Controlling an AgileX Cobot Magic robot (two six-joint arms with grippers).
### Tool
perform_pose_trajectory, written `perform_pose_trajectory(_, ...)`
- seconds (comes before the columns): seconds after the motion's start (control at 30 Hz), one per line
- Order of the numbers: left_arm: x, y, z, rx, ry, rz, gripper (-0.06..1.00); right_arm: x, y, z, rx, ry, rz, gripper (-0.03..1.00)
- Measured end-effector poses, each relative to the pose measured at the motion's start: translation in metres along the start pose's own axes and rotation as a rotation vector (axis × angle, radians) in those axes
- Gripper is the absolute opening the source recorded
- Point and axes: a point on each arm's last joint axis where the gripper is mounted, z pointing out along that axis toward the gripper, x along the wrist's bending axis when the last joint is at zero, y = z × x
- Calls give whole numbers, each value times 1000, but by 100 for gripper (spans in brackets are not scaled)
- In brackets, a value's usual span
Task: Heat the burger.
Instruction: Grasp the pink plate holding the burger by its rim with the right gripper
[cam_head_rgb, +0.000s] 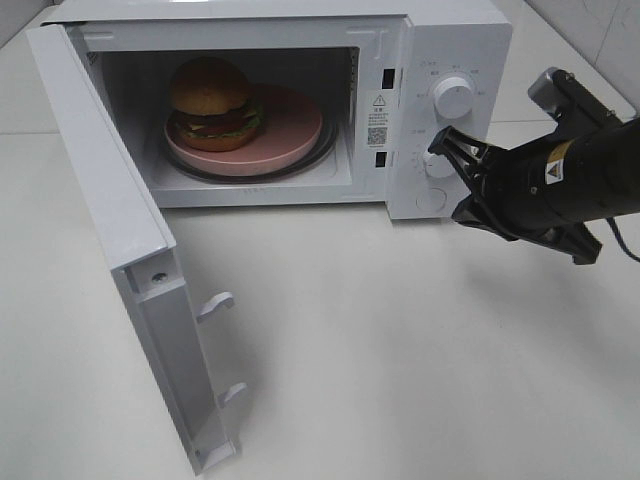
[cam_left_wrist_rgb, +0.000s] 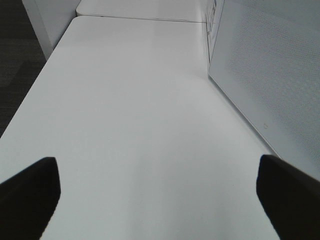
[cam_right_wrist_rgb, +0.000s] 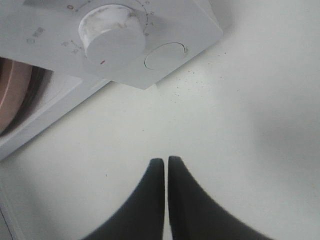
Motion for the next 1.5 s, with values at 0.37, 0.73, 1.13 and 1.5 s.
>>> perform_pose_trajectory(0.37, 0, 0, 0, 0, 0, 0, 99, -1, 4, -37, 36, -82, -257, 5)
perform_pose_trajectory(0.73, 0, 0, 0, 0, 0, 0, 99, 5, 9, -60, 206, -161, -578, 8)
perform_pose_trajectory(1.13, 0, 0, 0, 0, 0, 0, 99, 15, 20, -68, 275, -109, -1147, 11)
perform_pose_trajectory(1.5, 0, 0, 0, 0, 0, 0, 99, 15, 20, -68, 311, -42, -1631, 20)
